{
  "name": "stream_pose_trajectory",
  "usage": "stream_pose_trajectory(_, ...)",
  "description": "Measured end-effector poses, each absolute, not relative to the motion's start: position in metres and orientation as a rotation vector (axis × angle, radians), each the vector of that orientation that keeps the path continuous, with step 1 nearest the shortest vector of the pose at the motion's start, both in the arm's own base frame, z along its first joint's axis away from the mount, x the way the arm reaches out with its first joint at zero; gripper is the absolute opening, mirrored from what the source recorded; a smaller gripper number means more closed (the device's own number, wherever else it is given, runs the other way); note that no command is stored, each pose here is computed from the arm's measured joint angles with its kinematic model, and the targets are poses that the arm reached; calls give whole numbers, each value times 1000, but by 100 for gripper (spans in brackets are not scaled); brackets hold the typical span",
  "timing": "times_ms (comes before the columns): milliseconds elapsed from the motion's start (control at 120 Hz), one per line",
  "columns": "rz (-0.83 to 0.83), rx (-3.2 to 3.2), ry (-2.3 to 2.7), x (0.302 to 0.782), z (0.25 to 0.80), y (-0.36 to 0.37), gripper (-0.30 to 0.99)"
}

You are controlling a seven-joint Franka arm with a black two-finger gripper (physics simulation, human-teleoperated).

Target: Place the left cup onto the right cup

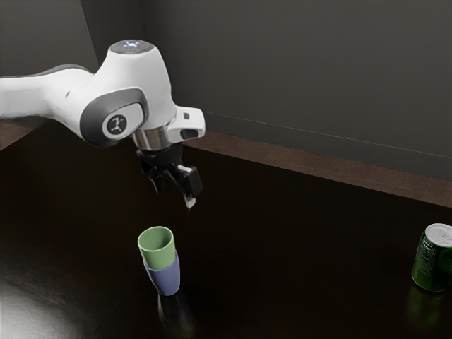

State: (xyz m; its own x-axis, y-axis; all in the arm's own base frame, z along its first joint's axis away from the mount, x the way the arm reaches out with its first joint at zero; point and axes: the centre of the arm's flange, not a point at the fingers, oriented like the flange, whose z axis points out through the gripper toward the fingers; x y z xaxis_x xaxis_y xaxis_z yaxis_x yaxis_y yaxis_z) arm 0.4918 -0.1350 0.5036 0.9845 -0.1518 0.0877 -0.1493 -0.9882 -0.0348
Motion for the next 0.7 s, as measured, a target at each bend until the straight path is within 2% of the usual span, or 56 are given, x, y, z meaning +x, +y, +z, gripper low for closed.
stream_pose_trajectory(342,-202,-3101,76,581,581,-76,69)
stream_pose_trajectory(500,-187,-3098,78,586,591,-58,69)
stream_pose_trajectory(700,-162,-3099,186,581,592,-80,69)
